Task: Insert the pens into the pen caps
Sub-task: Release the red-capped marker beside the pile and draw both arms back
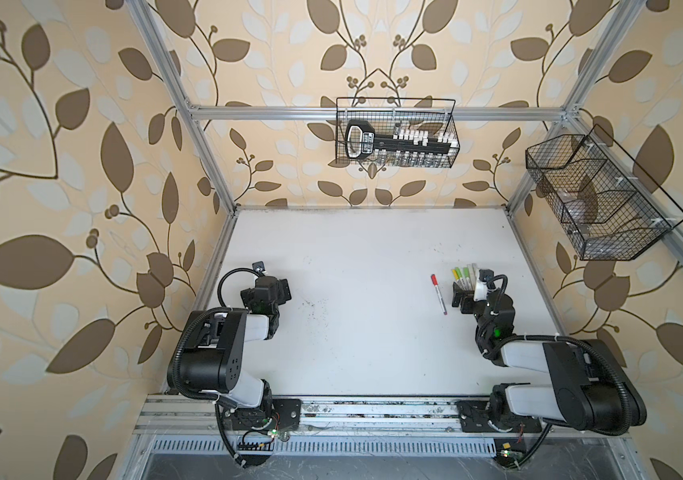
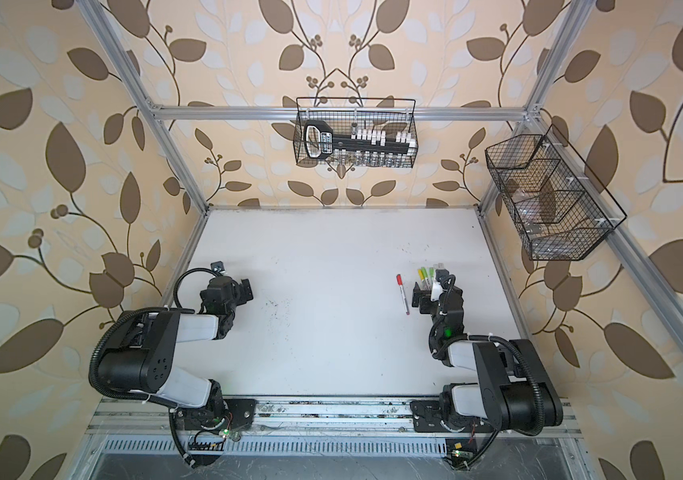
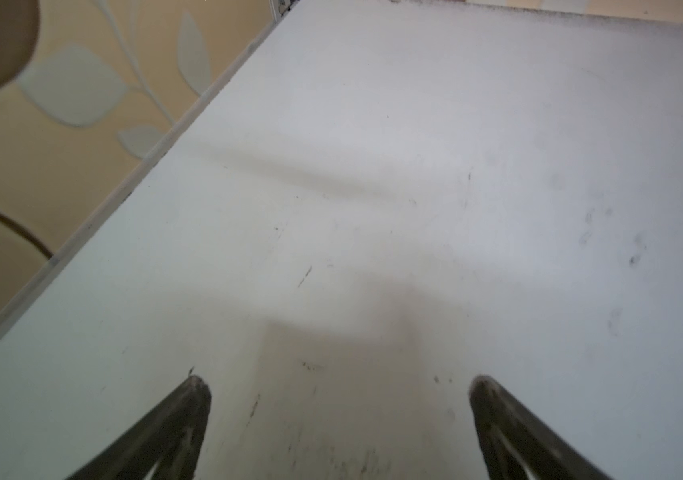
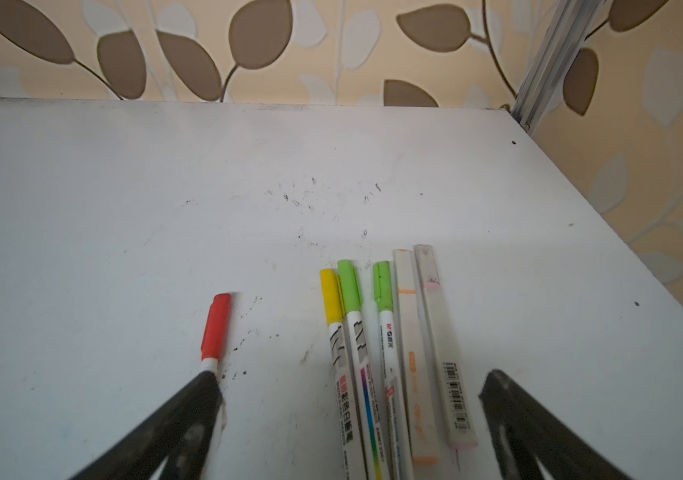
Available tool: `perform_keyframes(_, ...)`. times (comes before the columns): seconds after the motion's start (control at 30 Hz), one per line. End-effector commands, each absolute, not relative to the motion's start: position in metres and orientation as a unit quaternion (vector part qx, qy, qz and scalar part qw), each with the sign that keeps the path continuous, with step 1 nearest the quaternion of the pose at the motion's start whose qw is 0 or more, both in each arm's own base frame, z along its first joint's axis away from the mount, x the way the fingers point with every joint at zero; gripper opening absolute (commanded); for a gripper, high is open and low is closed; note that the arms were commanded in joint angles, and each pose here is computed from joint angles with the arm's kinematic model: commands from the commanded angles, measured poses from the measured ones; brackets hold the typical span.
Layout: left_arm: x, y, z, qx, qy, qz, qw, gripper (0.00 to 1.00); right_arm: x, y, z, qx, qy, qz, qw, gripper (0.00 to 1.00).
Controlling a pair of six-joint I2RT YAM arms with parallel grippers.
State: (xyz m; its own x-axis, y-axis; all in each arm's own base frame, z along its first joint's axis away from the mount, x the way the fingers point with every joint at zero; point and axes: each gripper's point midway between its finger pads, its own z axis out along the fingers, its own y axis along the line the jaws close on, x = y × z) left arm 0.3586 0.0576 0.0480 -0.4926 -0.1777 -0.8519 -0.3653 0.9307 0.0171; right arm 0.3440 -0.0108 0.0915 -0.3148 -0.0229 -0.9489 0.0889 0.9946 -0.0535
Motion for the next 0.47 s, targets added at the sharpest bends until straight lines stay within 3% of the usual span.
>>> perform_keyframes(0.0, 0.3786, 0.0488, 0.0797, -0.141, 0.828, 0.075, 0.537, 0.99, 0.3539, -0.0145, 0.1163, 0.029, 0.783, -0.052, 0.619, 1.00)
perform_keyframes(0.43, 0.3783, 0.0484, 0.0796, -0.141, 0.830, 0.074, 0.535, 0.99, 0.3537, -0.0098, 0.1170, 0.015, 0.781, -0.037, 0.624, 1.00)
